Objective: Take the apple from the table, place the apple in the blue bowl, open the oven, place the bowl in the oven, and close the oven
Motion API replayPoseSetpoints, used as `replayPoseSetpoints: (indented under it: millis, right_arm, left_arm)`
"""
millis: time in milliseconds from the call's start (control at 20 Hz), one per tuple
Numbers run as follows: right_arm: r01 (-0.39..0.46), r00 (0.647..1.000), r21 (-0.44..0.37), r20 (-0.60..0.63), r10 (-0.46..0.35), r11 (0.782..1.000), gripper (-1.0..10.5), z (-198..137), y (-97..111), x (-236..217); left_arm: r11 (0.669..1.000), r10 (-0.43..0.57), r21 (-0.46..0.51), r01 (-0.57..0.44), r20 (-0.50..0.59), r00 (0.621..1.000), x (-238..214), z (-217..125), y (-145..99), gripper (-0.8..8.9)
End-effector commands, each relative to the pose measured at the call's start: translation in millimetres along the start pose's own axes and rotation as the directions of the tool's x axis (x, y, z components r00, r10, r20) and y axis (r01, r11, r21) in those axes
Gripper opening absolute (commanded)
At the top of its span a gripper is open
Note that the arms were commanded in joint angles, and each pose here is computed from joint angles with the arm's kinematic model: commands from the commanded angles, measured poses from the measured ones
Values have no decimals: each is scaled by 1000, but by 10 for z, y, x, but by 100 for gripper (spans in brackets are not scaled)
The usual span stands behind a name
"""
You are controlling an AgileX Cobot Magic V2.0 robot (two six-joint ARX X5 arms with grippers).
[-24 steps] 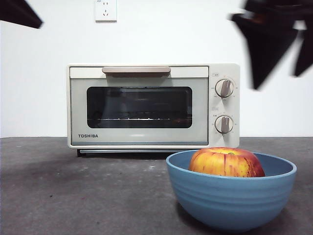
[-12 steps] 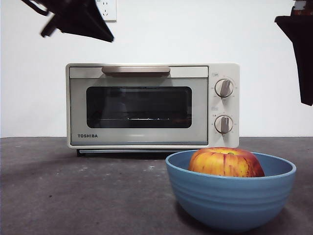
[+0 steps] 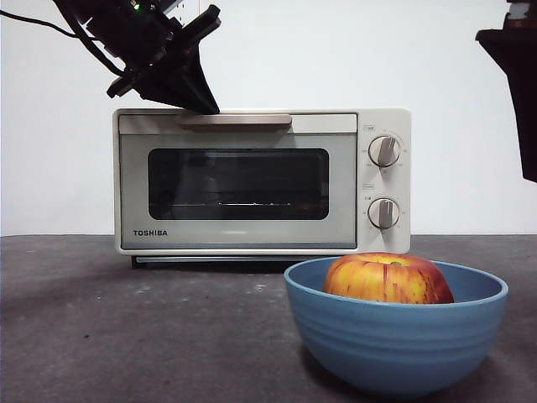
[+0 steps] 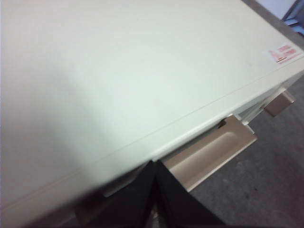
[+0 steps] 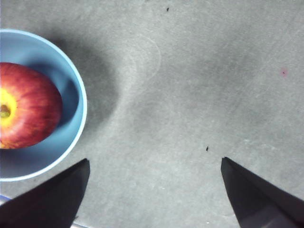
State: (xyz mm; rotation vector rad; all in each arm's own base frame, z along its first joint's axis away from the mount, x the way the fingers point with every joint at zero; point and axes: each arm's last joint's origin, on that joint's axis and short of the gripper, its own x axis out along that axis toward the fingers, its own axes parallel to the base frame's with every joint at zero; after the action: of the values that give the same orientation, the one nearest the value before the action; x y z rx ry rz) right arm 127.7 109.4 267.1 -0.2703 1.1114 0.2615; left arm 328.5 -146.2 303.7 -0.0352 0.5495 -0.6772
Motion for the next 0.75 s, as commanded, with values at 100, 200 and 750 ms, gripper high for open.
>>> replayPoseSetpoints:
  millis: [100, 200, 750]
  right_arm:
    - [-4, 1000, 7, 4, 4, 1000, 440, 17, 19, 2]
    - [-4, 1000, 7, 4, 4, 1000, 440, 17, 18, 1]
    - [-10, 999, 18, 36, 9, 1000, 440, -3, -6, -56]
  left_arm:
    - [999, 1, 35, -1, 2, 1000, 45, 37, -12, 7]
    - [999, -1, 38, 3, -40, 999, 77, -13, -17, 7]
    - [995, -86, 16, 102, -415, 906, 230, -453, -443, 7]
